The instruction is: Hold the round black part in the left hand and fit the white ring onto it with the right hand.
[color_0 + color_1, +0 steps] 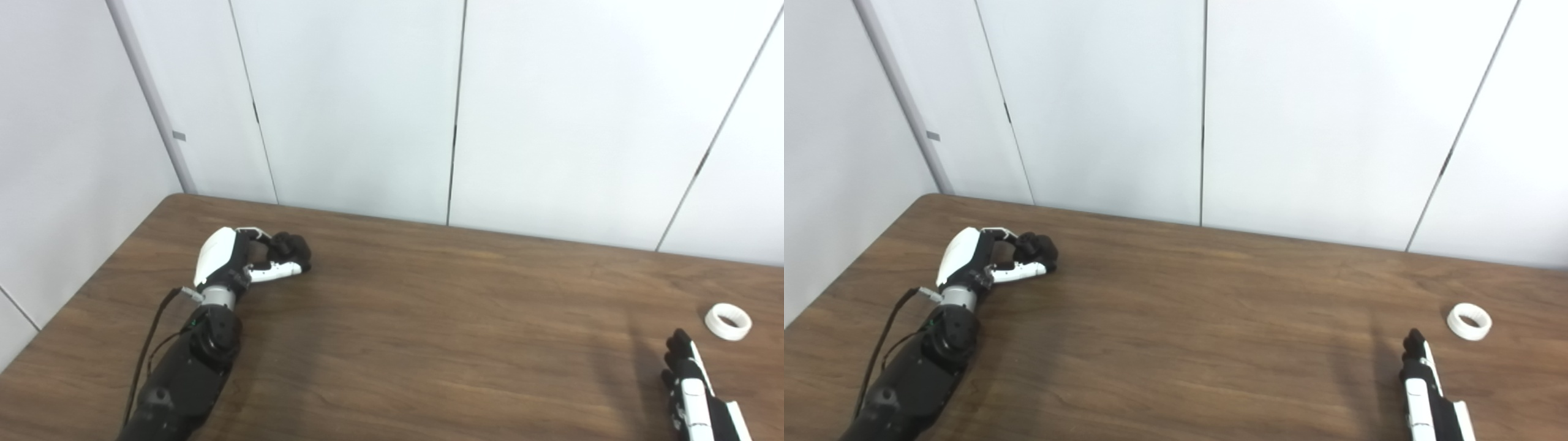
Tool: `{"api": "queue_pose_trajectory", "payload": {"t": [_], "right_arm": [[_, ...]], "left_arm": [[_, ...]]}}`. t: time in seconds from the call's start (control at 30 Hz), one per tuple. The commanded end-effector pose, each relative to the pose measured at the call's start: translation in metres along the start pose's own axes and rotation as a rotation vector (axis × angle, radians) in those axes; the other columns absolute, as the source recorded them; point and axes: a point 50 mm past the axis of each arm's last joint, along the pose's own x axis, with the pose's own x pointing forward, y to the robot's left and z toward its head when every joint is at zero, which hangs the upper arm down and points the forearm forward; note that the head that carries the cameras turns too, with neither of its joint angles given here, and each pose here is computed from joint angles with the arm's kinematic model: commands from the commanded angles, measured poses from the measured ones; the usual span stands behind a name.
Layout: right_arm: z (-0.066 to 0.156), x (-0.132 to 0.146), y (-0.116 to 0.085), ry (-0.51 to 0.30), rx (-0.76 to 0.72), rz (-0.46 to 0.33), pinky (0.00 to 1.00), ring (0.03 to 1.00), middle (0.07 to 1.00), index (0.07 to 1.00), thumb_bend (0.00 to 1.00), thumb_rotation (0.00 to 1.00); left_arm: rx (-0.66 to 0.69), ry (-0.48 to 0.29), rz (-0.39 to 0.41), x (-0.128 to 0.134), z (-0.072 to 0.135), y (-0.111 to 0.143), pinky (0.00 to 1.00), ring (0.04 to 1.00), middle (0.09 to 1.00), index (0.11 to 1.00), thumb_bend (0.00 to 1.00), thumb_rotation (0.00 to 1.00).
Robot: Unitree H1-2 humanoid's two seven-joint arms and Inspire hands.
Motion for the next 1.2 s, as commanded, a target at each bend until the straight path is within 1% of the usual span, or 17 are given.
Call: {"api": "queue_pose_trajectory", "payload": {"t": [0.0, 0.13, 0.2, 0.37, 0.43, 0.5, 0.7, 0.77, 0.87, 0.97, 1.17], "right_arm": [[-0.001, 0.002, 0.001, 0.004, -0.004, 0.006, 1.00, 1.000, 0.990, 1.000, 0.46, 1.00], [-0.003, 0.002, 0.002, 0.003, -0.013, 0.015, 1.00, 1.000, 0.993, 1.000, 0.46, 1.00], [-0.004, 0.003, 0.003, 0.006, -0.015, 0.017, 1.00, 1.000, 0.992, 1.000, 0.47, 1.00], [-0.006, 0.006, 0.006, 0.003, -0.008, 0.015, 1.00, 1.000, 0.990, 1.000, 0.47, 1.00], [-0.007, 0.006, 0.007, 0.001, -0.008, 0.018, 1.00, 0.999, 0.989, 1.000, 0.47, 1.00], [-0.008, 0.007, 0.008, -0.001, -0.007, 0.020, 1.00, 1.000, 0.989, 1.000, 0.48, 1.00], [-0.008, 0.007, 0.014, -0.004, -0.001, 0.014, 1.00, 0.986, 0.984, 1.000, 0.51, 1.00], [-0.008, 0.007, 0.015, -0.001, 0.000, 0.013, 1.00, 0.989, 0.983, 1.000, 0.52, 1.00], [-0.006, 0.008, 0.016, -0.007, -0.004, 0.006, 1.00, 0.994, 0.988, 1.000, 0.51, 1.00], [-0.004, 0.008, 0.017, -0.011, 0.006, -0.006, 1.00, 0.989, 0.983, 0.999, 0.50, 1.00], [0.002, 0.008, 0.018, -0.011, 0.012, -0.010, 1.00, 0.981, 0.968, 0.991, 0.56, 1.00]], "left_arm": [[0.046, -0.122, 0.060, 0.007, 0.026, 0.018, 1.00, 0.852, 0.737, 0.484, 0.52, 0.06], [0.075, -0.201, 0.062, -0.002, 0.040, 0.013, 1.00, 0.836, 0.728, 0.484, 0.52, 0.05], [0.074, -0.235, 0.053, -0.010, 0.050, 0.008, 1.00, 0.836, 0.731, 0.484, 0.52, 0.05], [0.051, -0.300, 0.001, -0.034, 0.072, -0.006, 1.00, 0.845, 0.737, 0.484, 0.52, 0.05], [0.059, -0.350, -0.029, -0.047, 0.081, -0.014, 1.00, 0.837, 0.737, 0.484, 0.52, 0.05], [0.068, -0.382, -0.048, -0.055, 0.087, -0.018, 1.00, 0.834, 0.738, 0.484, 0.52, 0.05], [0.116, -0.491, -0.091, -0.086, 0.108, -0.033, 1.00, 0.820, 0.726, 0.484, 0.52, 0.05], [0.120, -0.510, -0.103, -0.096, 0.114, -0.039, 0.98, 0.812, 0.722, 0.484, 0.52, 0.05], [0.123, -0.535, -0.130, -0.110, 0.121, -0.052, 0.96, 0.806, 0.723, 0.484, 0.52, 0.05], [0.114, -0.549, -0.157, -0.119, 0.125, -0.062, 0.98, 0.813, 0.723, 0.483, 0.52, 0.05], [0.121, -0.577, -0.213, -0.139, 0.133, -0.082, 0.97, 0.809, 0.726, 0.484, 0.52, 0.05]]}}
